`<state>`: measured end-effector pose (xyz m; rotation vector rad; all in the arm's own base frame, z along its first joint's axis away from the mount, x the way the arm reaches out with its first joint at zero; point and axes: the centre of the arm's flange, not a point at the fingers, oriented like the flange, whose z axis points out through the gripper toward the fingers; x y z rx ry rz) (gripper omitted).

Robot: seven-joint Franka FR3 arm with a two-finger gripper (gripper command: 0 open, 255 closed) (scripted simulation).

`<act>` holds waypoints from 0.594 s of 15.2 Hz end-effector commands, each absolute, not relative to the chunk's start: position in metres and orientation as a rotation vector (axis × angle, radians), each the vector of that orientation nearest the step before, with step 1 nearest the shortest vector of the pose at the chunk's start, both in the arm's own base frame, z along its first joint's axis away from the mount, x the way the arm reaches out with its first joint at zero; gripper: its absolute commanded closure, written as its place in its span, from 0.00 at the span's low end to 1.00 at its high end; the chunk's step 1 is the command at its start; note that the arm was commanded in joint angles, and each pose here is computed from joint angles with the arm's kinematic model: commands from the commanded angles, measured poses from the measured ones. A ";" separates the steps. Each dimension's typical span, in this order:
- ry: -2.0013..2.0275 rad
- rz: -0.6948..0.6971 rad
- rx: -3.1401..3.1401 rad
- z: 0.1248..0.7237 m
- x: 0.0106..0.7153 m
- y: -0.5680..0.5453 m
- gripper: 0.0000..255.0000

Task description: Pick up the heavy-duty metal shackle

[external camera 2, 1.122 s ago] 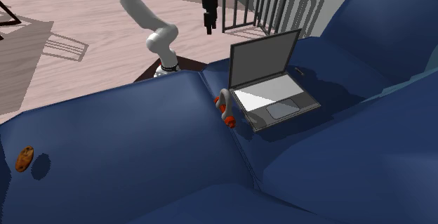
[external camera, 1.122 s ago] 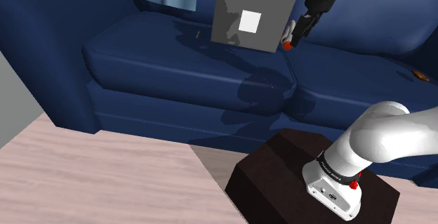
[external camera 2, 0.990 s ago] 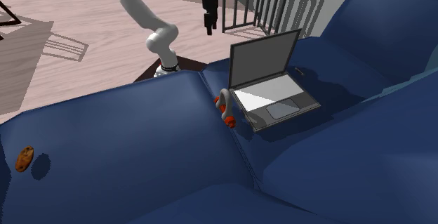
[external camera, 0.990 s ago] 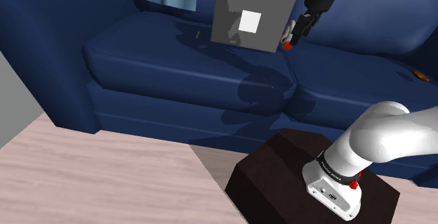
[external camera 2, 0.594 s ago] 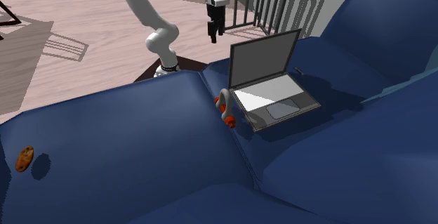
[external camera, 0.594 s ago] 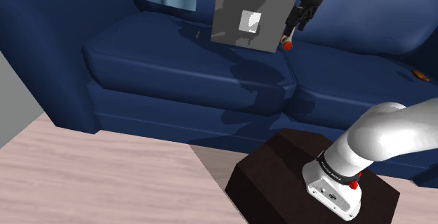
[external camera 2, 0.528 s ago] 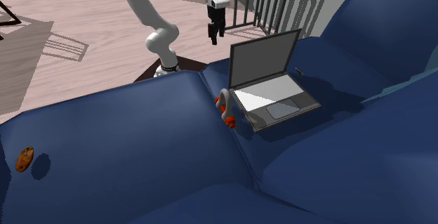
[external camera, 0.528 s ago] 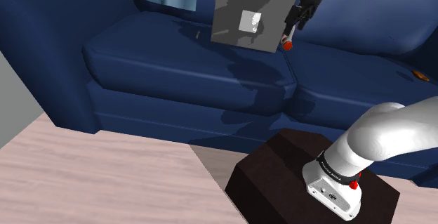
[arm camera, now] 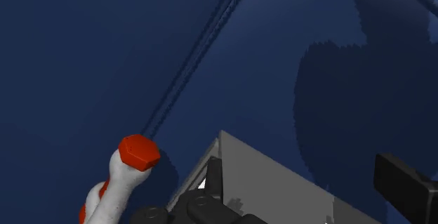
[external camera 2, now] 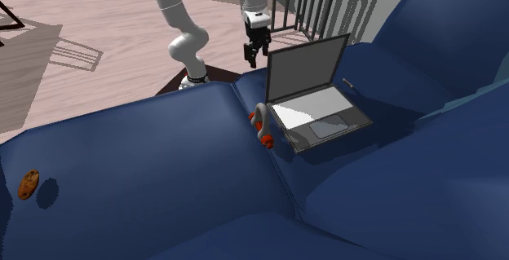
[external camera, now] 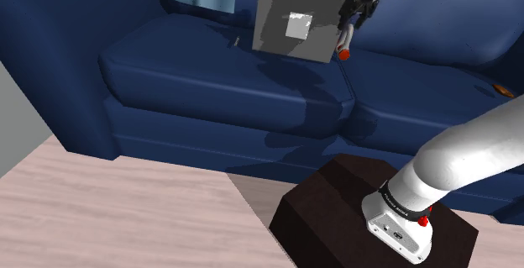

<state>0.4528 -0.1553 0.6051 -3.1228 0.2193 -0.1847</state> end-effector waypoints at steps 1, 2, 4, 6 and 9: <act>0.285 -0.189 -3.095 0.605 0.464 -0.180 0.00; 0.317 -0.190 -3.081 0.604 0.470 -0.193 0.00; 0.379 -0.193 -3.052 0.601 0.481 -0.219 0.00; 0.441 -0.196 -3.021 0.598 0.491 -0.246 0.00; 0.531 -0.200 -2.973 0.591 0.503 -0.287 0.00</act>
